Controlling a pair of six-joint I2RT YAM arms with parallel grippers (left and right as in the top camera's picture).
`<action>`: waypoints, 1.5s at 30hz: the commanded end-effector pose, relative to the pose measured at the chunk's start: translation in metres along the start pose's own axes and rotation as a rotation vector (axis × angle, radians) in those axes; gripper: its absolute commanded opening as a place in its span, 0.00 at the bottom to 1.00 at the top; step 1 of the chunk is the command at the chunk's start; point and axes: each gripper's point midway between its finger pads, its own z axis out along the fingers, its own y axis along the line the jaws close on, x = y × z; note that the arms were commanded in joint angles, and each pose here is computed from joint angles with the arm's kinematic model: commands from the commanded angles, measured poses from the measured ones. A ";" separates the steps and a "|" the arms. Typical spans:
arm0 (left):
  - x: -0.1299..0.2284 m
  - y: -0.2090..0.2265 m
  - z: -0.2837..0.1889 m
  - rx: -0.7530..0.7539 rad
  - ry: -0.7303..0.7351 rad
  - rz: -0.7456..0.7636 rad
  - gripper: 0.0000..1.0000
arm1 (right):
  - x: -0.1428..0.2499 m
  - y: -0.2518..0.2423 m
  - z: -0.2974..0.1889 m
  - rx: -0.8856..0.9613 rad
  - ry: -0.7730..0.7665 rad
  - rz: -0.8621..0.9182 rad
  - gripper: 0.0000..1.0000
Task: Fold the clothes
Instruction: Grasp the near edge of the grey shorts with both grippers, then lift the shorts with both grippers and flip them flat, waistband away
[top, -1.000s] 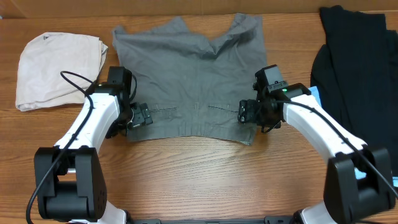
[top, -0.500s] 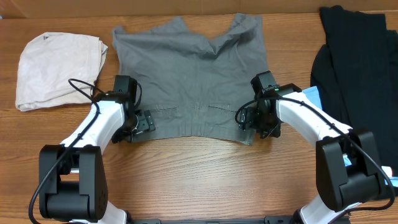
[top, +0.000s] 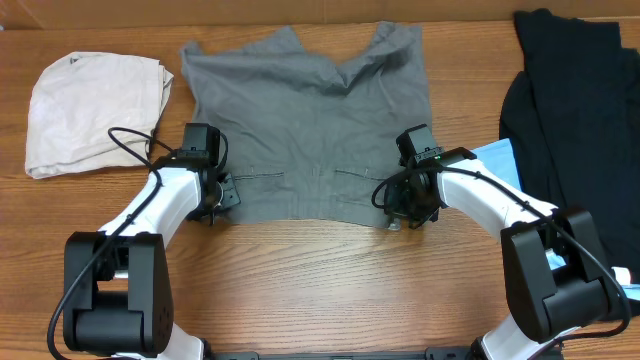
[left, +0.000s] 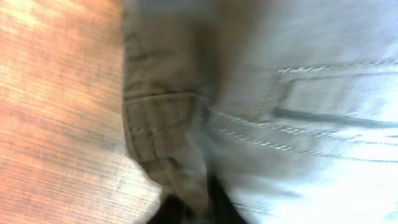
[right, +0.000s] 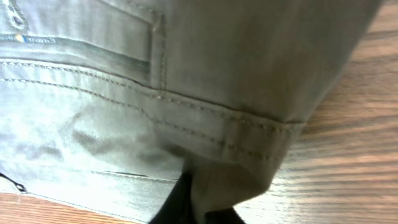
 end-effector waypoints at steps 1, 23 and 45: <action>-0.015 -0.004 -0.008 0.022 -0.035 -0.008 0.04 | -0.009 -0.001 -0.008 -0.011 -0.019 0.019 0.04; -0.143 -0.012 -0.472 0.279 -0.884 0.086 0.04 | -0.022 -0.013 -0.483 -0.129 -0.937 0.004 0.04; -0.040 0.043 -0.498 0.225 -0.828 -0.039 0.04 | 0.032 -0.024 -0.501 -0.115 -0.961 -0.008 0.04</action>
